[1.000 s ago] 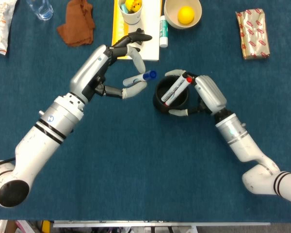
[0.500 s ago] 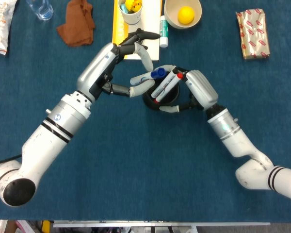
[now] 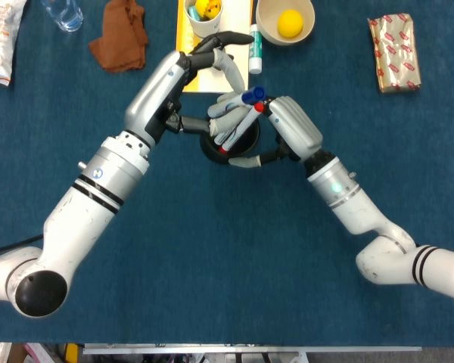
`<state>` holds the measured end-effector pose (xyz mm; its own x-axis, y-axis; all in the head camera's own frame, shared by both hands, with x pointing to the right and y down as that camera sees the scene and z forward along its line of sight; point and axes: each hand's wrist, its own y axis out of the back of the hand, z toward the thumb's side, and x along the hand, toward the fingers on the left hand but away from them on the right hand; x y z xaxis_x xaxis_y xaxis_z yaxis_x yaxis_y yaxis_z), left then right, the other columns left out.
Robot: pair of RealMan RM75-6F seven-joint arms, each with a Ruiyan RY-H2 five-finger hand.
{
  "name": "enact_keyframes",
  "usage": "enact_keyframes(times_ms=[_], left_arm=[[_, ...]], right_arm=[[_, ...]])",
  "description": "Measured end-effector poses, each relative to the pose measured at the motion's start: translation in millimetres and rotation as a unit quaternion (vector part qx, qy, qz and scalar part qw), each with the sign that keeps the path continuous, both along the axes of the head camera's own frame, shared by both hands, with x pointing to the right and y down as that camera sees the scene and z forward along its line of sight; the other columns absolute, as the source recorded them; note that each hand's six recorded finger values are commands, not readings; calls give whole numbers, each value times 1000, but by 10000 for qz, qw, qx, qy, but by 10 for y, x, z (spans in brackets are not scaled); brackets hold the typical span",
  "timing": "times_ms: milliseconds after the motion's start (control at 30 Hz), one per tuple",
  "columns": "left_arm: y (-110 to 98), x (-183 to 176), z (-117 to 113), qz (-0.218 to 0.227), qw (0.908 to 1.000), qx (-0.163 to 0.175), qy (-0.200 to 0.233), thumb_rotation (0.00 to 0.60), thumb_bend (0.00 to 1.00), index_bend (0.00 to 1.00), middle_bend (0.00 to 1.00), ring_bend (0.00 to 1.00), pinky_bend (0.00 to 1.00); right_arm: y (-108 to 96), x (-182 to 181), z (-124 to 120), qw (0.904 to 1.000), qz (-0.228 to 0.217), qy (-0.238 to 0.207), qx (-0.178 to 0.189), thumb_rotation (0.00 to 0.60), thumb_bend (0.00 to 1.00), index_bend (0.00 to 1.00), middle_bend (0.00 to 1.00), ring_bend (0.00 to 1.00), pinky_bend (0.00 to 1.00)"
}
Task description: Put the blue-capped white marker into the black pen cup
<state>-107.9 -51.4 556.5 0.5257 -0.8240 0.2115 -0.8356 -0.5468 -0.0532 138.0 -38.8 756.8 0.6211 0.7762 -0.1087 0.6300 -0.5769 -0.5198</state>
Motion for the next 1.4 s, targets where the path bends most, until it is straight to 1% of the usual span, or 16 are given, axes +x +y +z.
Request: enact_keyframes(times_ms=[100,267,567,733,1000,1167,1400], left_arm=[[-22,17,-6,-65,10000,-2,6,600,509,685,192,69,161],[-40,50,29,-54,10000,-16,-54,600,509,686,193,69,164],[-5,140,74,62,9999,-80,-61,600,510,686,193,69,169],[-1,143,73,55,9999,-100,-56,600,510,686,193,69,170],[9,142,75,116,9998,-164,-54,600,506,664,191,69,170],[19,133,86,158,9997,-172,-53,600,497,628,187,69,170],[23,127,97,199,9996,-198,-41,600,496,622,185,69,170]], right_arm=[[-26,-16,10,10000,3,70,-60,600,0,423,555,501,451],[-37,-54,25,9998,0,114,-135,600,0,426,556,503,451],[-18,-157,-12,9999,-73,23,-143,600,0,426,556,503,451],[-9,-167,-17,9998,-86,5,-157,600,0,426,556,503,451],[2,-173,-12,9998,-92,-5,-160,600,0,426,556,503,451],[3,-167,-9,9999,-100,24,-122,600,0,426,556,503,451],[4,-161,-6,9999,-95,21,-115,600,0,426,556,503,451]])
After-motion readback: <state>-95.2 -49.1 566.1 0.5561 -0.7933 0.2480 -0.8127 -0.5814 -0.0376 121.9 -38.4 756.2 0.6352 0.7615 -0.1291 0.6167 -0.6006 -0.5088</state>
